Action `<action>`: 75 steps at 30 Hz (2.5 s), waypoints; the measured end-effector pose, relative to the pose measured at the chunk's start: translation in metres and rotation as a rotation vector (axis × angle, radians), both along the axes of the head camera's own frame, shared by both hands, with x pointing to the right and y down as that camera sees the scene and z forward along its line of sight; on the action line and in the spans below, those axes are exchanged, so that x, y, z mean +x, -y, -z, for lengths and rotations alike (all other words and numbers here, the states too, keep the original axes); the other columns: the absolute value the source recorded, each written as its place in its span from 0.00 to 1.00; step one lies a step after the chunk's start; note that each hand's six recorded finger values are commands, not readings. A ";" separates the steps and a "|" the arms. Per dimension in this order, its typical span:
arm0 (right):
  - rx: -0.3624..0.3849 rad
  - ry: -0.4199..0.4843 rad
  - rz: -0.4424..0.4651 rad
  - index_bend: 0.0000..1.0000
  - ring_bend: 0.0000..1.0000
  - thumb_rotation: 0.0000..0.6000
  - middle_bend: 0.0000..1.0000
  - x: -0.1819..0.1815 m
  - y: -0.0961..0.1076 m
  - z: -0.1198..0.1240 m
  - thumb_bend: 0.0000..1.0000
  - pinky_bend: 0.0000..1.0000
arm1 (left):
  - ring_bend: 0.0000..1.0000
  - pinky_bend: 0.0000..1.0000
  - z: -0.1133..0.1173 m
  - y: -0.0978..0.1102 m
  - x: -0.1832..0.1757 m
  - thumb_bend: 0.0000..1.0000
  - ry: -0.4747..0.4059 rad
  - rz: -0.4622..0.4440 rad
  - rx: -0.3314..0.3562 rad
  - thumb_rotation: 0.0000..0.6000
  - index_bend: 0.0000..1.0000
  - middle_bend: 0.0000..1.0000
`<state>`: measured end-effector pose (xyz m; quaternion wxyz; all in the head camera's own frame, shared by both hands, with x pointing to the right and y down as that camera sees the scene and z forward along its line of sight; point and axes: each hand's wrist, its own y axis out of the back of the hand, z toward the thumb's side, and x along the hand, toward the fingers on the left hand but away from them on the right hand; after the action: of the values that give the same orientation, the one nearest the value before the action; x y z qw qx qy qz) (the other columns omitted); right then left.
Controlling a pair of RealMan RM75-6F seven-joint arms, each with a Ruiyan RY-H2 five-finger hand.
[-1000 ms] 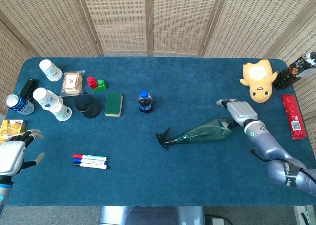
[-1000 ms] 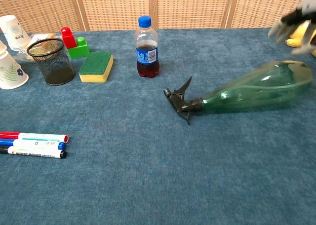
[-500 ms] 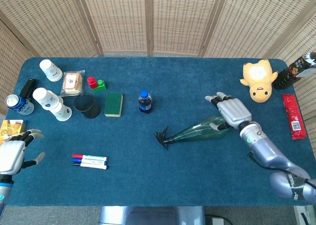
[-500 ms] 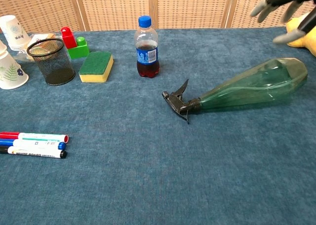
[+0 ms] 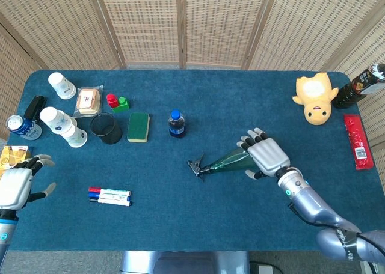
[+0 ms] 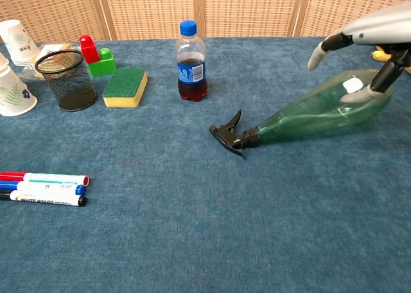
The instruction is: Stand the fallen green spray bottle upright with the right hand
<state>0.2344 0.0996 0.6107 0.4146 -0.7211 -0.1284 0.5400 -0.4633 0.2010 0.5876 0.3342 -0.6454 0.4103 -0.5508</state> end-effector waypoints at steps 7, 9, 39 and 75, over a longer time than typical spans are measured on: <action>0.045 -0.060 0.036 0.22 0.01 0.79 0.15 -0.011 -0.013 -0.008 0.34 0.09 | 0.24 0.25 0.017 0.003 0.015 0.31 -0.054 -0.046 0.057 1.00 0.37 0.27; 0.042 -0.076 0.032 0.22 0.01 0.80 0.15 -0.014 -0.017 -0.013 0.33 0.10 | 0.25 0.26 0.023 0.003 0.018 0.31 -0.061 -0.063 0.063 1.00 0.37 0.27; 0.035 -0.163 0.152 0.22 0.02 0.79 0.15 -0.083 -0.034 -0.070 0.33 0.08 | 0.25 0.28 0.019 -0.009 -0.003 0.31 -0.045 -0.006 -0.001 1.00 0.36 0.26; 0.070 0.059 -0.003 0.62 0.44 1.00 0.59 -0.074 -0.003 -0.056 0.26 0.49 | 0.27 0.28 0.013 -0.013 -0.014 0.31 -0.044 0.031 -0.021 1.00 0.36 0.26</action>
<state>0.1607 0.1023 0.6667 0.4349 -0.7217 -0.1605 0.5141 -0.4772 0.2139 0.5742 0.3097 -0.6544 0.4216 -0.5459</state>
